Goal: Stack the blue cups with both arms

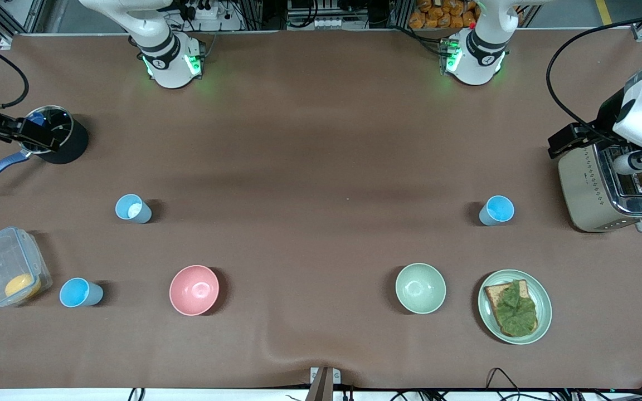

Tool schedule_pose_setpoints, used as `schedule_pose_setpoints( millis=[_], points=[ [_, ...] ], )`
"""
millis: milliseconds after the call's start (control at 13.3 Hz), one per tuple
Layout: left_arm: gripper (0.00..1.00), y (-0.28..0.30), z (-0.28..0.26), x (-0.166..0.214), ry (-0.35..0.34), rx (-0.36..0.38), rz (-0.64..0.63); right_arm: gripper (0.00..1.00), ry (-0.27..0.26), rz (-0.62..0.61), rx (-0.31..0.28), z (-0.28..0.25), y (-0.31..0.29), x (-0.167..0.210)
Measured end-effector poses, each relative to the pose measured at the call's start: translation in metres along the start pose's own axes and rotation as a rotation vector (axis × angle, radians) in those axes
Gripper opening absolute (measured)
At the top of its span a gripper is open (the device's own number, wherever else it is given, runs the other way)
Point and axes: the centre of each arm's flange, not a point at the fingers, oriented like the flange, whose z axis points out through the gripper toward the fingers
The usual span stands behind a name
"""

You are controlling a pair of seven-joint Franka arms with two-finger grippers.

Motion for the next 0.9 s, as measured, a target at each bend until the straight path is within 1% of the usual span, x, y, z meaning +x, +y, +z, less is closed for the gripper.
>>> schedule_pose_setpoints(
  millis=[375,899],
  points=[
    [1.00,0.015,0.000,-0.003,0.008,-0.003,0.027,1.00,0.000,0.000,0.000,0.000,0.000,0.000],
    [1.00,0.009,0.001,-0.001,0.007,-0.002,0.016,1.00,0.000,0.000,0.000,0.000,0.000,0.000]
  ],
)
